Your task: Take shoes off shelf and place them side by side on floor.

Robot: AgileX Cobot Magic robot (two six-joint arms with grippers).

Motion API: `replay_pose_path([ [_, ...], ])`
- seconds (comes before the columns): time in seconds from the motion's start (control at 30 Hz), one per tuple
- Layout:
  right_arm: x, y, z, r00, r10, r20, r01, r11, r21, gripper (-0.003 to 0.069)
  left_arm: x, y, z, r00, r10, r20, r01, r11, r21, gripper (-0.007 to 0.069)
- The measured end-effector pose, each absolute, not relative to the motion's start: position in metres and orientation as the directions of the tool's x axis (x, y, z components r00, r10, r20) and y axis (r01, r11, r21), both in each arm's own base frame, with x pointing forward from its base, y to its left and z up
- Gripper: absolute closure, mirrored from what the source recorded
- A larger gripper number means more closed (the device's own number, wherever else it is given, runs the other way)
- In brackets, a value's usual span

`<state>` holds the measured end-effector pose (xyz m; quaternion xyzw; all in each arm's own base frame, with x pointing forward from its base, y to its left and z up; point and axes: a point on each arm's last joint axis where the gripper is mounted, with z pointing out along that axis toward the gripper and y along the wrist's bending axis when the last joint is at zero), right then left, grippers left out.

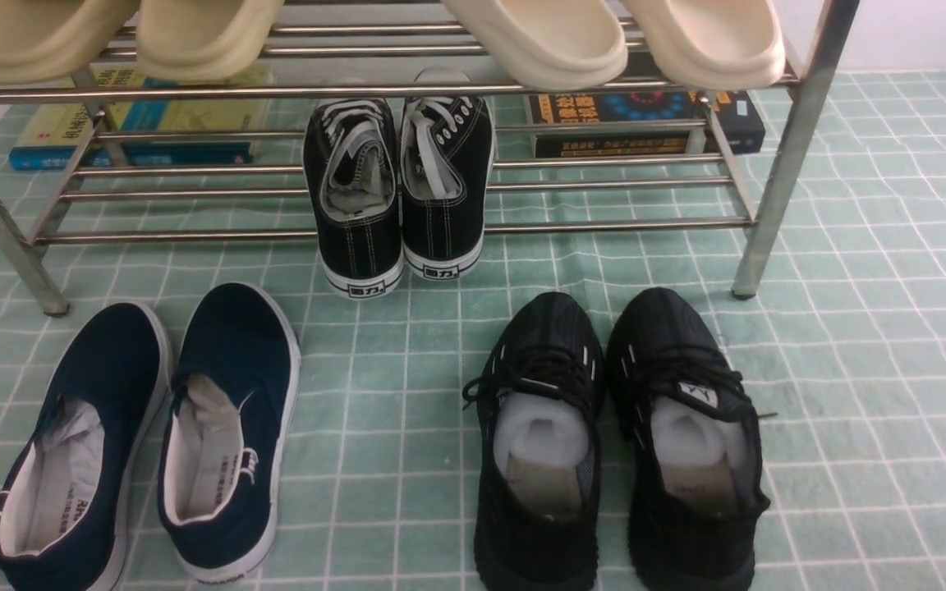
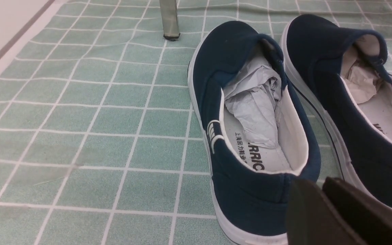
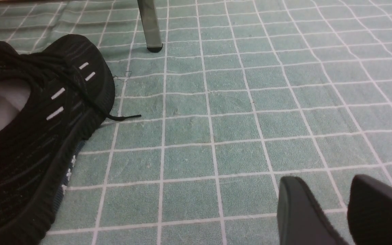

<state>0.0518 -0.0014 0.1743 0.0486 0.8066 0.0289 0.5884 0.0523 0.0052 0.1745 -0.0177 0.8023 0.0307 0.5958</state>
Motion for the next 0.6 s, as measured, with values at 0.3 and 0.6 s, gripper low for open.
replay_pose_path([
  [0.3,0.0518,-0.0014,0.1743,-0.303,0.112,-0.946,0.044,0.994,0.104,0.042,0.0523,0.0052,0.1745,-0.289,0.009,-0.957,-0.065,0.997,0.029,0.0521],
  [0.6,0.0518,-0.0013,0.1743,-0.303,0.113,-0.946,0.044,0.993,0.105,0.042,0.0523,0.0053,0.1745,-0.289,0.01,-0.957,-0.065,0.997,0.03,0.051],
])
